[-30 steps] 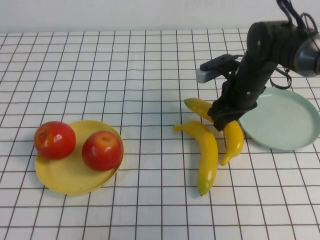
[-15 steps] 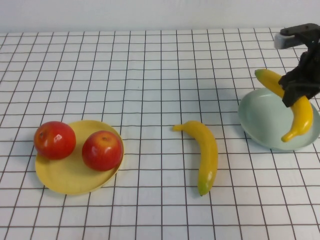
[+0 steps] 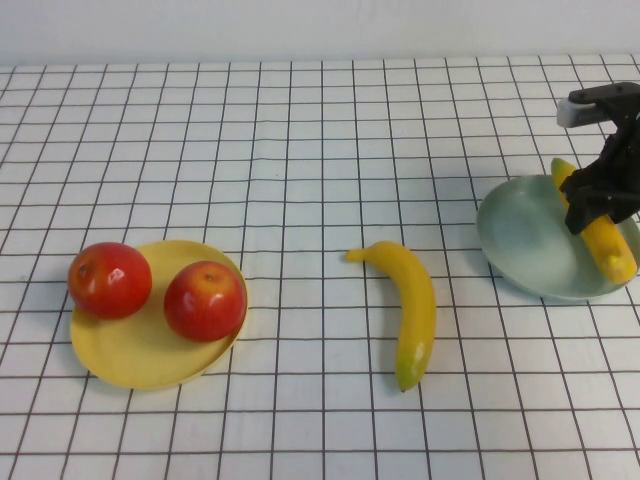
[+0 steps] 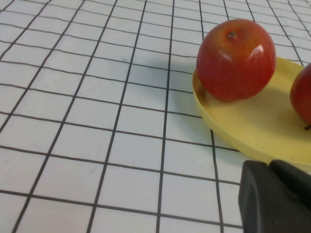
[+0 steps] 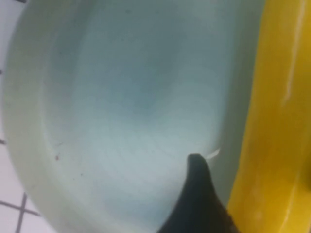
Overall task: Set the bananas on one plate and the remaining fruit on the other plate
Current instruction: Put another type of fruit in the right plate
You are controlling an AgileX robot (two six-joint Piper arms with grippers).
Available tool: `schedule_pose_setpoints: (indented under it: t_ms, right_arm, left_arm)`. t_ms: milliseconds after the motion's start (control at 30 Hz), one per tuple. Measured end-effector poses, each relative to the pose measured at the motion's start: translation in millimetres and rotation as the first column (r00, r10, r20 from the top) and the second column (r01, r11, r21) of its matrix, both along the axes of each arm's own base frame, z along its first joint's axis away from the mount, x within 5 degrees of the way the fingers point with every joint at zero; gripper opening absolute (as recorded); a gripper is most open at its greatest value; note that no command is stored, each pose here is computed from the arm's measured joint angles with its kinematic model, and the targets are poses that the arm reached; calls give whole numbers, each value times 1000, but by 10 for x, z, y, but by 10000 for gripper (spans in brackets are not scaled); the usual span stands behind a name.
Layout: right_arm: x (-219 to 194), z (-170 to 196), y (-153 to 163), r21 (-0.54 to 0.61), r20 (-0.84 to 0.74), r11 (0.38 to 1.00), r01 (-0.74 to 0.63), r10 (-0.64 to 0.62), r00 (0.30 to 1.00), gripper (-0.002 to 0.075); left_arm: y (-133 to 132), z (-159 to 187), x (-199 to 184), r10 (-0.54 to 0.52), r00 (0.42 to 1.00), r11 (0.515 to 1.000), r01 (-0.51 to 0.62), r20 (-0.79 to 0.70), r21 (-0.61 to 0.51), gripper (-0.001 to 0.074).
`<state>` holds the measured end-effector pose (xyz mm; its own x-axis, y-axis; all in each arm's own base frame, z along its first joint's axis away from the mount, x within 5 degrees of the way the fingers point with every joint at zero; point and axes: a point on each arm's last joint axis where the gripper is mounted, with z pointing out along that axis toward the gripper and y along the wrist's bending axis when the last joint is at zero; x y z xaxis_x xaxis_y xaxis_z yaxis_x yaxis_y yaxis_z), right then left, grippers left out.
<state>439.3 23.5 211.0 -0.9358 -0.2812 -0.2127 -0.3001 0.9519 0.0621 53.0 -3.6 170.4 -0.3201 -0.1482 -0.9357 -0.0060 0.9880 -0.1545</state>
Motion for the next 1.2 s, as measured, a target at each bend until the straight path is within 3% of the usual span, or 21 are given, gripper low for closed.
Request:
schedule_pose_setpoints:
  t_ms: [200,400,567,700,1200]
  right_arm:
    - [-67,164,282,1,5,998,-70,70,998,446]
    - [-310,458,1029,10,56,980,-200,199,978,447]
    - [-499,307,1600,65,21,967,-246,246,969,447]
    - [-580,142,1877,82,-16,962,-261,264,965,447]
    - [-500,-300,1953,61,-93,977,-205,210,973,443]
  left_arm:
    - [0,0,0,0,1000,1000,0,0,0,-4]
    - [0,0,0,0,1000,1000,0,0,0,-4]
    - [0,0,0,0,1000,1000,0,0,0,-4]
    - [0,0,0,0,1000,1000,0,0,0,-4]
    - [0,0,0,0,1000,1000,0,0,0,-4]
